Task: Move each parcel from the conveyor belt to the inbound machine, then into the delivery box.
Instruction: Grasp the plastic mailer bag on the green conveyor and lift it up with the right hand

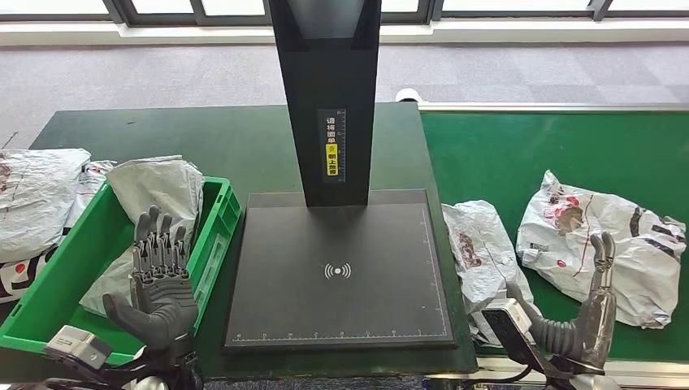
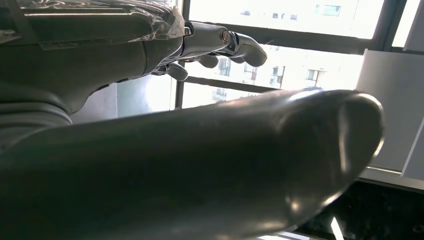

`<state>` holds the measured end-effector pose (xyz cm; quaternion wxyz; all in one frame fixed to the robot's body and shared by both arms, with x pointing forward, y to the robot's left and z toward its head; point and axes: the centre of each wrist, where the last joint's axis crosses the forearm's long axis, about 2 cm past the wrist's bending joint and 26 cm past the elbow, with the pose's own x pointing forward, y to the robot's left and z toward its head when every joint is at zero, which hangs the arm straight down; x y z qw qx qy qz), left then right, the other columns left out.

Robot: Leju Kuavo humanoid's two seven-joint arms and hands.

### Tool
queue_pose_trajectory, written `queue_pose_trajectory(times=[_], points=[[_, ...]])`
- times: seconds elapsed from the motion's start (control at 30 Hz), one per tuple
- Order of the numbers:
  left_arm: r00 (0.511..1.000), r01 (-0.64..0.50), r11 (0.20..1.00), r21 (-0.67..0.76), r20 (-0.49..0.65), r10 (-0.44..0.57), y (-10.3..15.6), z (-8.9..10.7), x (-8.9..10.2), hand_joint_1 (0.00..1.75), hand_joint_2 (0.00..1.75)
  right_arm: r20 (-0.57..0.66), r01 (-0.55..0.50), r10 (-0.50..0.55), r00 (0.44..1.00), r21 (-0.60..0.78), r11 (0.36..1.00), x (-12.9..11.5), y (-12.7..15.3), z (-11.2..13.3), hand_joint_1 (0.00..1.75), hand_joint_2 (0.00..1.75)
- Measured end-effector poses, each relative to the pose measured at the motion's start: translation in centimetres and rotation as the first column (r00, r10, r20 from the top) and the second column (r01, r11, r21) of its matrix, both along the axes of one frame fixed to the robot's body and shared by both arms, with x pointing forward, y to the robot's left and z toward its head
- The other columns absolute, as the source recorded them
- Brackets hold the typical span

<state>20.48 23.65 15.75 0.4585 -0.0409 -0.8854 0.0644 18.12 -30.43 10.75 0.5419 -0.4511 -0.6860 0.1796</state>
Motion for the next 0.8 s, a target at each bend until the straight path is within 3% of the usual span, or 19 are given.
queue_pose_trajectory(times=[0.37, 0.47, 0.63, 0.8], points=[[1.000, 0.022, 0.998, 0.051, 0.005, -0.022, -0.2, 0.0, -0.1, 0.00, 0.00, -0.028, 0.008, -0.007, 1.000, 0.010, 1.000, 0.0, -0.1, -0.4, 0.00, 1.75], [0.995, 0.095, 0.984, 0.148, 0.012, -0.098, -1.1, 0.3, 0.0, 0.00, 0.00, -0.072, 0.019, -0.018, 0.997, 0.008, 1.000, 0.4, -0.2, -0.9, 0.00, 1.75], [0.964, 0.245, 0.951, 0.186, 0.061, -0.260, -2.5, 0.8, 0.2, 0.00, 0.00, -0.219, 0.042, -0.037, 0.975, 0.017, 0.999, 1.7, -0.4, -3.3, 0.00, 1.75], [0.945, 0.290, 0.929, 0.230, 0.083, -0.316, -3.1, 1.4, 0.8, 0.00, 0.00, -0.365, 0.058, -0.021, 0.931, 0.092, 0.994, 2.0, -1.0, -6.6, 0.00, 1.75]])
